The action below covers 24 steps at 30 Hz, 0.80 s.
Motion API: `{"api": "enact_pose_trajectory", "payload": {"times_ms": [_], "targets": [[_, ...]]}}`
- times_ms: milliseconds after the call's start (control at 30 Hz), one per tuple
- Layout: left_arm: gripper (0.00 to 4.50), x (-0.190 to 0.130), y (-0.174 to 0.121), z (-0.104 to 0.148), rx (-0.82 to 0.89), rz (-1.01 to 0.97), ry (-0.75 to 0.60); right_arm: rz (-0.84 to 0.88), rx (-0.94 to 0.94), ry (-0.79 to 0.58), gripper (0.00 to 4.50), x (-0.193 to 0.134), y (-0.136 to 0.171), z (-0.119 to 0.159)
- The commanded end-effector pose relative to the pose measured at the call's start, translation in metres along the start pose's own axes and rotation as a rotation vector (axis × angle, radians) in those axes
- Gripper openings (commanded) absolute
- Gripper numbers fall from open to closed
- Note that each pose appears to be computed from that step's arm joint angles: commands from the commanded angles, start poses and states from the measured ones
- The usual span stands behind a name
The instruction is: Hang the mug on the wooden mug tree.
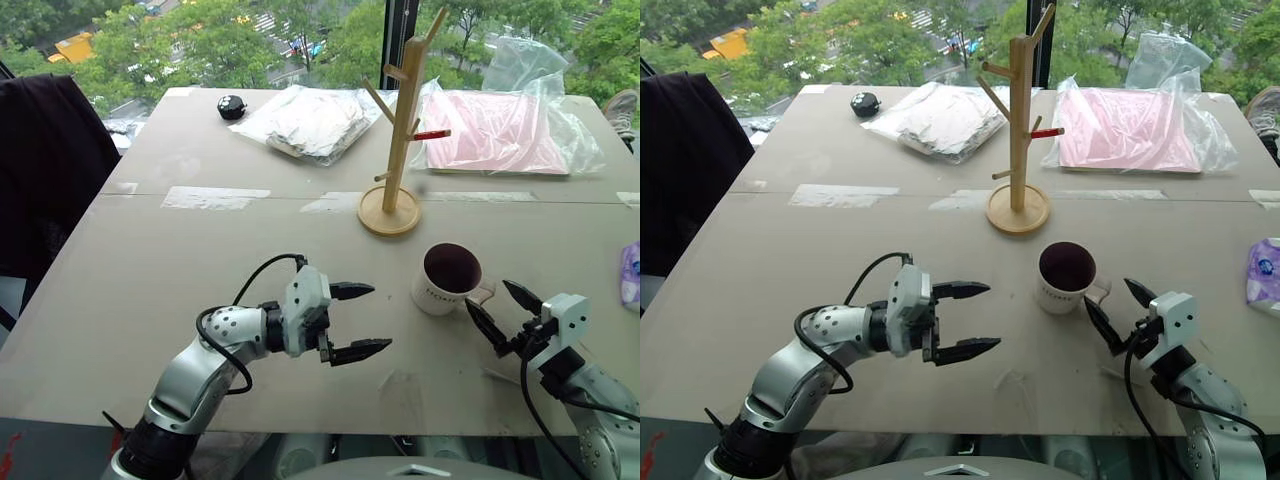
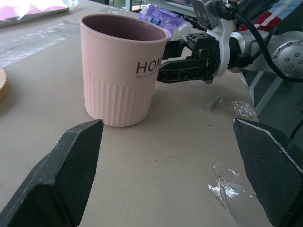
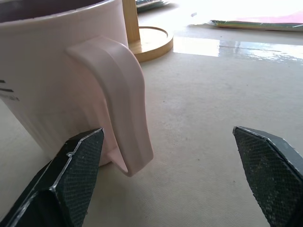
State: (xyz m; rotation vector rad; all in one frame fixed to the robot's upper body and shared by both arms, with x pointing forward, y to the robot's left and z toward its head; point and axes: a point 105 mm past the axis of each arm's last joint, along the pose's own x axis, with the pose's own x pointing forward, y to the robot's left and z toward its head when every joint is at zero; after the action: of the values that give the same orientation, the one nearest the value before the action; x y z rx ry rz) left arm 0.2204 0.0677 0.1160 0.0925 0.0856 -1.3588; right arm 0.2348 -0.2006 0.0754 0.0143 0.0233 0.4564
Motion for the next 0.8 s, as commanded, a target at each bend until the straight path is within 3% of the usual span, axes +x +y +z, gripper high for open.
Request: {"api": "enact_pose_trajectory", "payload": {"times_ms": [33,233,567,700,800], "targets": [[4.5,0.003,-0.009,0.007,0.047,-0.038,-0.003,0.014,-0.009,-0.019,3.15,0.003,0.002,0.005],[4.5,0.004,-0.01,0.011,0.062,-0.04,-0.001,0.055,-0.008,0.009,0.14,0.009,0.008,-0.004],[4.5,0.005,-0.01,0.011,0.043,-0.019,-0.019,0.074,-0.031,-0.006,0.02,0.017,0.007,0.004],[4.5,0.004,-0.006,0.01,0.031,0.029,-0.055,0.1,-0.091,-0.034,0.02,0.024,-0.001,0.025],[4.5,0.007,0.003,0.022,0.034,0.1,-0.157,0.165,-0.215,-0.066,0.02,0.036,-0.011,0.055]]}}
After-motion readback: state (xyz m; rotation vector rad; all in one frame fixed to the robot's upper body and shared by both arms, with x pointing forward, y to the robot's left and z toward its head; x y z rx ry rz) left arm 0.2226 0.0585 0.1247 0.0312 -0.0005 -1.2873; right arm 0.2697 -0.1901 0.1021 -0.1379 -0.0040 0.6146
